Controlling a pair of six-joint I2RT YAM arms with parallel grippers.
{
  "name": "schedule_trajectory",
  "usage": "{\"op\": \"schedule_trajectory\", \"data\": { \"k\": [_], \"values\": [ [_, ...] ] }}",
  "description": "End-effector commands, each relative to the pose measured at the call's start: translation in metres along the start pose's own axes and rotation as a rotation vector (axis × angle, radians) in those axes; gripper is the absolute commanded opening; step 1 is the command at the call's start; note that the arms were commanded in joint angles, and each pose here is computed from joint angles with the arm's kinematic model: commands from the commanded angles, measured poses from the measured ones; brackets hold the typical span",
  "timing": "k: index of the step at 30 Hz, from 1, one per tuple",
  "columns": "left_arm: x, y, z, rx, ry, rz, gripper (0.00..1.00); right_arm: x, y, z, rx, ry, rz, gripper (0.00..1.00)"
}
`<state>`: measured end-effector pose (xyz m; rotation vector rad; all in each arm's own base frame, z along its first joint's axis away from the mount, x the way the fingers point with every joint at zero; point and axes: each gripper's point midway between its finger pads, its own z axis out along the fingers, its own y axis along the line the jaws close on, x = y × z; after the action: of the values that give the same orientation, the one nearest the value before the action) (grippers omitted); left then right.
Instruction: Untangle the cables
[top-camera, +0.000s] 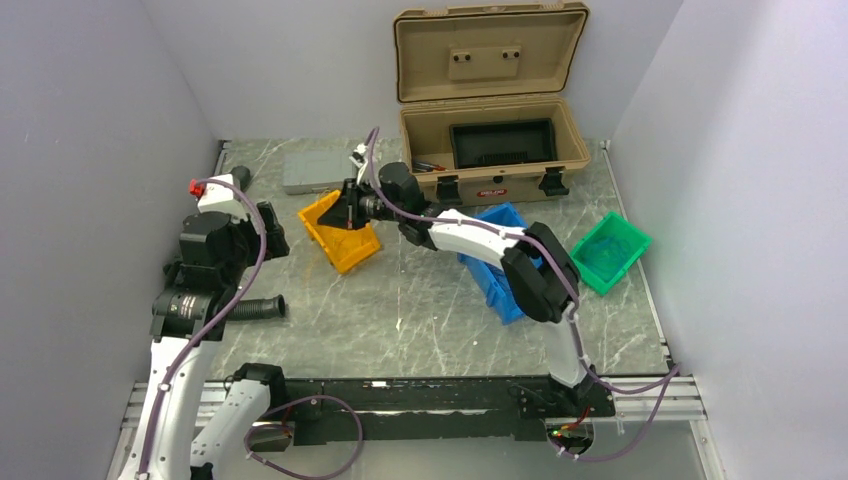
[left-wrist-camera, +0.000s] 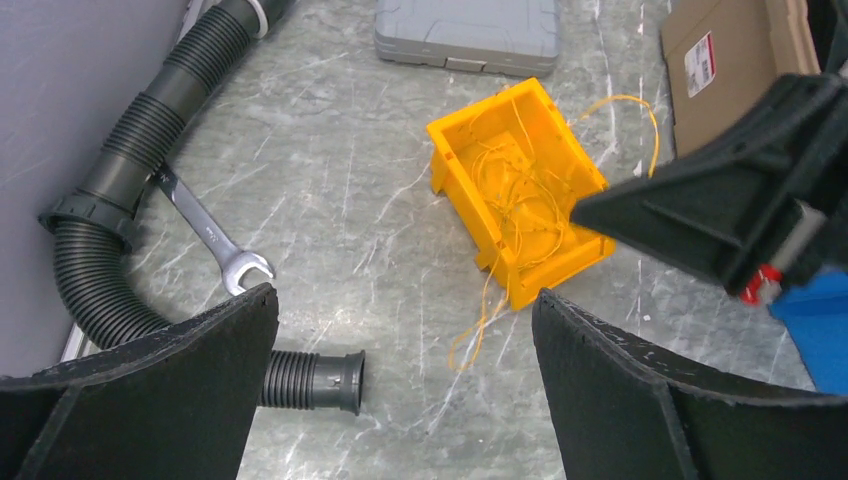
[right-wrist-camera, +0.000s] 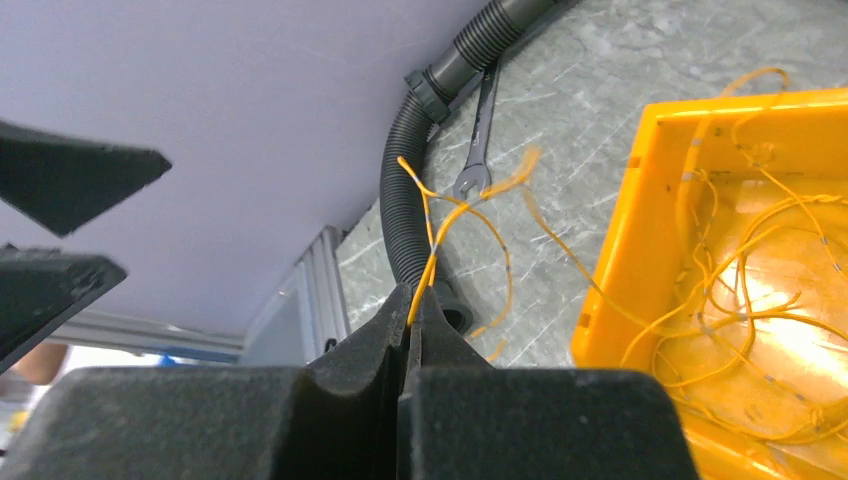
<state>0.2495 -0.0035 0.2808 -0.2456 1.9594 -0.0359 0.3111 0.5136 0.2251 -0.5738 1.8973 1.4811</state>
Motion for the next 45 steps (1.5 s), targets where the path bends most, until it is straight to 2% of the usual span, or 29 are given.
{"op": "schedule_trajectory", "data": {
  "k": [1,5,9,16,18,21,28,40,45],
  "values": [
    [-0.008,0.003,-0.001,-0.026,-0.006,-0.011,0.99,-0.038,0.003,0.000,-0.194,-0.064,0.134,0.00],
    [0.001,-0.008,0.010,0.028,0.036,-0.001,0.99,-0.048,-0.032,0.001,-0.212,-0.091,0.214,0.00],
    [0.019,-0.027,0.028,0.118,0.114,-0.003,0.97,-0.057,-0.062,0.000,-0.148,-0.118,0.231,0.00],
    [0.044,-0.058,0.049,0.270,0.220,-0.037,0.76,-0.058,-0.096,-0.006,-0.010,-0.129,0.202,0.00],
    [0.046,-0.062,0.052,0.284,0.238,-0.040,0.74,-0.058,-0.102,-0.004,0.015,-0.121,0.167,0.00],
    [0.048,-0.062,0.053,0.282,0.250,-0.039,0.76,-0.050,-0.113,0.004,0.074,-0.089,0.125,0.00],
    [0.041,-0.053,0.047,0.245,0.215,-0.021,0.88,-0.021,-0.138,0.019,0.244,-0.022,-0.020,0.00],
    [0.044,-0.050,0.042,0.241,0.215,-0.010,0.91,0.049,-0.169,0.038,0.486,0.154,-0.152,0.00],
    [0.047,-0.053,0.039,0.257,0.221,-0.022,0.94,0.044,-0.160,0.037,0.487,0.142,-0.162,0.04]
  ]
}}
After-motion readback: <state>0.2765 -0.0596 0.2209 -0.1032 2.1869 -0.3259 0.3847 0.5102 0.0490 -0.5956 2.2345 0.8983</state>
